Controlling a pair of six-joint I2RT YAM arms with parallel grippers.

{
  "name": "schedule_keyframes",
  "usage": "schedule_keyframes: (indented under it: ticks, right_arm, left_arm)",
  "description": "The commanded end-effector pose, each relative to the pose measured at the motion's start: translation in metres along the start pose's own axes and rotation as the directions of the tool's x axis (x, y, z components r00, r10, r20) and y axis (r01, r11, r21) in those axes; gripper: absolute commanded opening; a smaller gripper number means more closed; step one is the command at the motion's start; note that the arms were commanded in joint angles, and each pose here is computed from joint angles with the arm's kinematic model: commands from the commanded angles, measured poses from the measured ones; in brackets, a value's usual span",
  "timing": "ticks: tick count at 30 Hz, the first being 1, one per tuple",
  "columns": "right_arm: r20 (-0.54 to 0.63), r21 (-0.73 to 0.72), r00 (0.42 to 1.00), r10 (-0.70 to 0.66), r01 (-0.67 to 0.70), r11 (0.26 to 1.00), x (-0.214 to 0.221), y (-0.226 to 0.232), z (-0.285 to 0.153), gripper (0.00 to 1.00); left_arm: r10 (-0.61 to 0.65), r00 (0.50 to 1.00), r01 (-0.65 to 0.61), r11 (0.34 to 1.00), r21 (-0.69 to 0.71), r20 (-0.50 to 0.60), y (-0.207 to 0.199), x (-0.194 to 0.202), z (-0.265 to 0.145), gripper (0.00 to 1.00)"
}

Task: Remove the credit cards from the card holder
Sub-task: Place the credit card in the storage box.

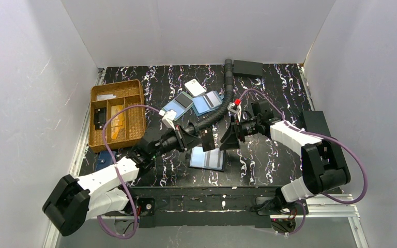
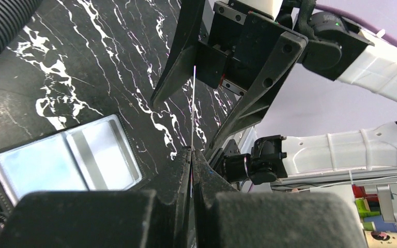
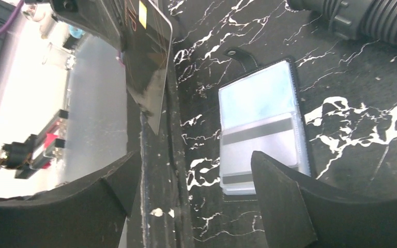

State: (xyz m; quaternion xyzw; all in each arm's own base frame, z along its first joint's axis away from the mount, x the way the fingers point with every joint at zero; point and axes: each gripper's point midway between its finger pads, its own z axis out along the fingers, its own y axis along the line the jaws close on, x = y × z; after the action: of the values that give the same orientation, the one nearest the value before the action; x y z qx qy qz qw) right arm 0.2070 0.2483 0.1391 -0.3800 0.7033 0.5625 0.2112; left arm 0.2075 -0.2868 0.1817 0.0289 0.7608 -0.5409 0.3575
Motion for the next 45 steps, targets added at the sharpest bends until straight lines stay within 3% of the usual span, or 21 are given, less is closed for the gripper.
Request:
schedule_keyframes:
  ticks: [1, 14, 19, 21, 22, 23, 24, 29, 32, 33, 40, 45]
  right_arm:
    - [0.116, -0.069, 0.993, 0.012, -0.004, 0.998, -0.033, 0.021, 0.000, 0.87]
    - [0.146, -0.090, 0.980, 0.134, -0.121, 0.989, -0.043, 0.019, 0.004, 0.79]
    - [0.137, -0.122, 0.984, 0.118, -0.101, 0.987, -0.046, 0.027, 0.001, 0.51]
    - [0.136, -0.128, 0.984, 0.114, -0.097, 0.987, -0.046, 0.028, 0.001, 0.28]
    - [0.134, -0.130, 0.984, 0.115, -0.098, 0.987, -0.046, 0.028, 0.001, 0.14]
    - [0.132, -0.130, 0.984, 0.120, -0.103, 0.986, -0.045, 0.028, 0.001, 0.04]
    - [0.129, -0.132, 0.983, 0.127, -0.110, 0.985, -0.045, 0.027, 0.001, 0.01]
    - [0.135, -0.118, 0.977, 0.166, -0.151, 0.982, -0.045, 0.022, -0.002, 0.01]
    - [0.153, -0.100, 0.965, 0.213, -0.199, 0.975, -0.047, 0.016, -0.004, 0.01]
    - [0.160, -0.101, 0.959, 0.233, -0.219, 0.970, -0.048, 0.015, -0.005, 0.01]
    - [0.216, -0.088, 0.907, 0.362, -0.351, 0.932, -0.052, 0.001, -0.009, 0.01]
    - [0.242, -0.086, 0.885, 0.397, -0.388, 0.917, -0.054, -0.003, -0.013, 0.01]
  left_arm:
    - [0.025, 0.999, -0.026, 0.998, 0.048, 0.031, -0.021, -0.013, 0.016, 0.00]
    - [0.041, 0.998, -0.036, 0.995, 0.091, -0.051, -0.034, 0.005, 0.033, 0.00]
    - [0.041, 0.997, -0.037, 0.997, 0.074, -0.059, -0.028, 0.010, 0.035, 0.00]
    - [0.034, 0.998, -0.031, 0.998, 0.063, -0.059, -0.024, 0.011, 0.035, 0.00]
    - [0.027, 0.998, -0.024, 0.998, 0.055, -0.059, -0.022, 0.011, 0.035, 0.02]
    - [0.019, 0.998, -0.017, 0.999, 0.047, -0.056, -0.020, 0.012, 0.035, 0.12]
    - [0.007, 0.999, -0.005, 0.999, 0.035, -0.053, -0.017, 0.012, 0.035, 0.22]
    - [-0.074, 0.997, 0.074, 0.997, -0.016, -0.012, 0.001, 0.018, 0.027, 0.64]
    - [-0.148, 0.988, 0.147, 0.989, 0.030, 0.035, 0.002, 0.019, 0.023, 0.94]
    - [-0.169, 0.985, 0.168, 0.985, 0.028, 0.032, 0.006, 0.023, 0.023, 0.98]
    - [-0.206, 0.978, 0.204, 0.972, 0.113, 0.006, -0.009, 0.027, 0.043, 0.97]
    - [-0.233, 0.972, 0.231, 0.962, 0.146, 0.002, -0.010, 0.027, 0.056, 0.80]
